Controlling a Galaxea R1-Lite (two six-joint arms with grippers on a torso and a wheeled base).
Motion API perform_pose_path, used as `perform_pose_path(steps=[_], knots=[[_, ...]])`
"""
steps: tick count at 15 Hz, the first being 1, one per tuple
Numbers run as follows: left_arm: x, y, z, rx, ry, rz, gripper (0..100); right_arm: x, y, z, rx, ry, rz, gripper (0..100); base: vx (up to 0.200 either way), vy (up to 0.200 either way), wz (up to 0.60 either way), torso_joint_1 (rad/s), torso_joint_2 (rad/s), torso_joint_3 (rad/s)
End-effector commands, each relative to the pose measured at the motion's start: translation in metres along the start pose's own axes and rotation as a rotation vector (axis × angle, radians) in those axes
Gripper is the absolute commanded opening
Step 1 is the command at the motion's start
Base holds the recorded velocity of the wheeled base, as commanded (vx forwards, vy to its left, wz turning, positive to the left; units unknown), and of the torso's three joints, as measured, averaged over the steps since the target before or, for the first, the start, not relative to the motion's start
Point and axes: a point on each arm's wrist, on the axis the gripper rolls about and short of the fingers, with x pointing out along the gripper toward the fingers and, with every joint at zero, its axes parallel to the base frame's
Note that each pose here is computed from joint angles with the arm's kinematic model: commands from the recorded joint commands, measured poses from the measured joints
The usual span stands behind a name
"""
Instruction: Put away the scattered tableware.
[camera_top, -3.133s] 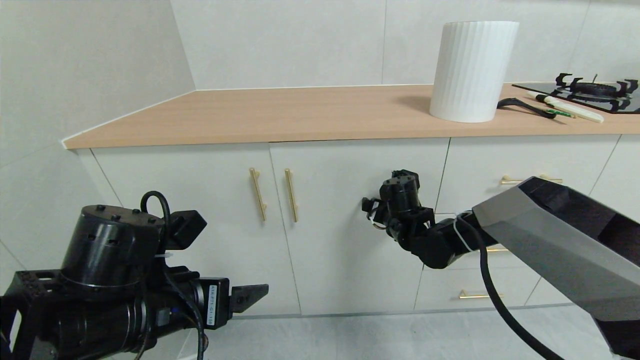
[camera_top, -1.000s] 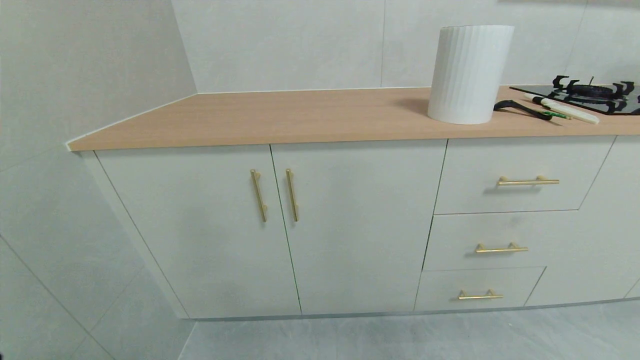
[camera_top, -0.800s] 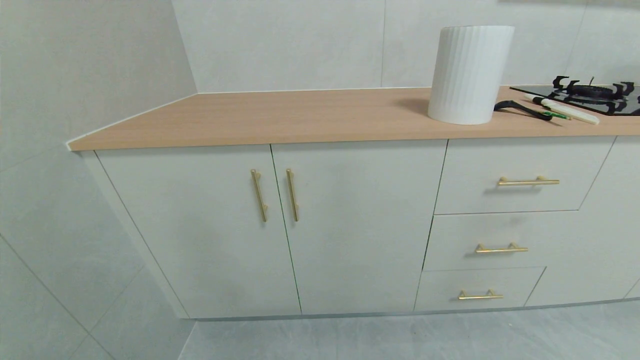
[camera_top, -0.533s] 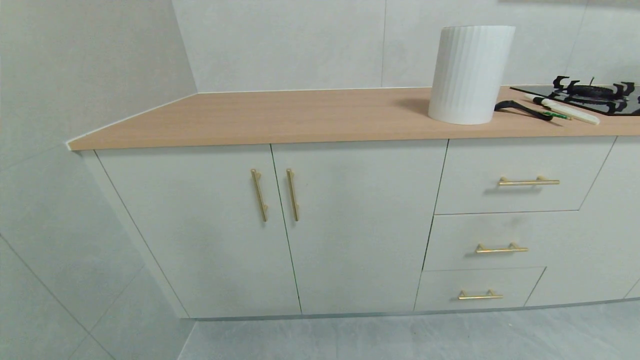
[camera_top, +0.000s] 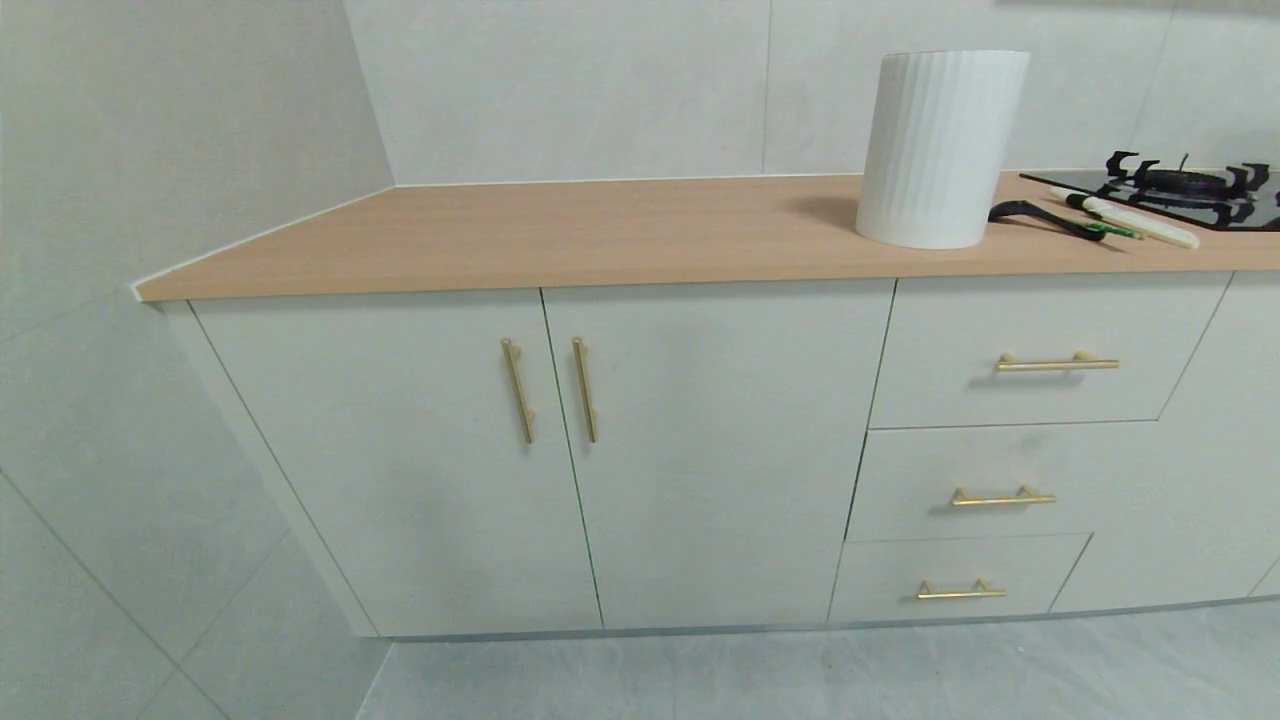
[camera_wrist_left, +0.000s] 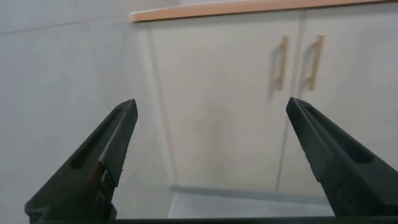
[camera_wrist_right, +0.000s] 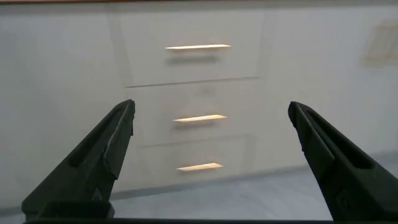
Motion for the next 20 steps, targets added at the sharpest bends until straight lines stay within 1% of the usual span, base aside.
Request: perform_pose_path(steps=[1, 2, 3, 4, 5, 8, 11, 12, 14, 17, 20], knots=[[0.005, -0.005, -0.027, -0.017, 0.039, -0.096, 100, 0.002, 0.000, -0.014, 0.012, 0.063, 0.020, 100, 0.000, 0.000, 0.00, 0.000, 0.00, 0.000], [0.005, -0.006, -0.029, -0.052, 0.064, -0.120, 100, 0.002, 0.000, -0.018, 0.013, 0.095, 0.021, 100, 0.000, 0.000, 0.00, 0.000, 0.00, 0.000], [0.005, -0.006, -0.031, -0.061, 0.082, -0.133, 100, 0.002, 0.000, -0.020, 0.011, 0.121, 0.019, 100, 0.000, 0.000, 0.00, 0.000, 0.00, 0.000], [0.004, -0.007, -0.039, -0.053, 0.164, -0.157, 100, 0.001, 0.000, -0.025, 0.010, 0.171, 0.021, 100, 0.000, 0.000, 0.00, 0.000, 0.00, 0.000], [0.003, -0.008, -0.044, -0.044, 0.210, -0.162, 100, 0.001, 0.000, -0.024, 0.008, 0.166, 0.023, 100, 0.000, 0.000, 0.00, 0.000, 0.00, 0.000], [0.003, -0.008, -0.045, -0.042, 0.214, -0.168, 100, 0.001, 0.000, -0.024, 0.001, 0.166, 0.034, 100, 0.000, 0.000, 0.00, 0.000, 0.00, 0.000], [0.003, -0.008, -0.045, -0.060, 0.216, -0.165, 100, 0.001, 0.000, -0.024, 0.001, 0.166, 0.034, 100, 0.000, 0.000, 0.00, 0.000, 0.00, 0.000], [0.003, -0.008, -0.045, -0.060, 0.216, -0.165, 100, 0.001, 0.000, -0.024, 0.001, 0.166, 0.034, 100, 0.000, 0.000, 0.00, 0.000, 0.00, 0.000], [0.003, -0.008, -0.045, -0.074, 0.217, -0.163, 100, 0.001, 0.000, -0.024, 0.001, 0.166, 0.034, 100, 0.000, 0.000, 0.00, 0.000, 0.00, 0.000], [0.003, -0.008, -0.044, -0.077, 0.216, -0.163, 100, 0.001, 0.001, -0.024, -0.002, 0.166, 0.036, 100, 0.000, 0.000, 0.00, 0.000, 0.00, 0.000], [0.003, -0.008, -0.044, -0.077, 0.216, -0.165, 100, 0.001, 0.001, -0.024, 0.003, 0.166, 0.036, 100, 0.000, -0.200, 0.00, 0.002, 0.00, 0.002]])
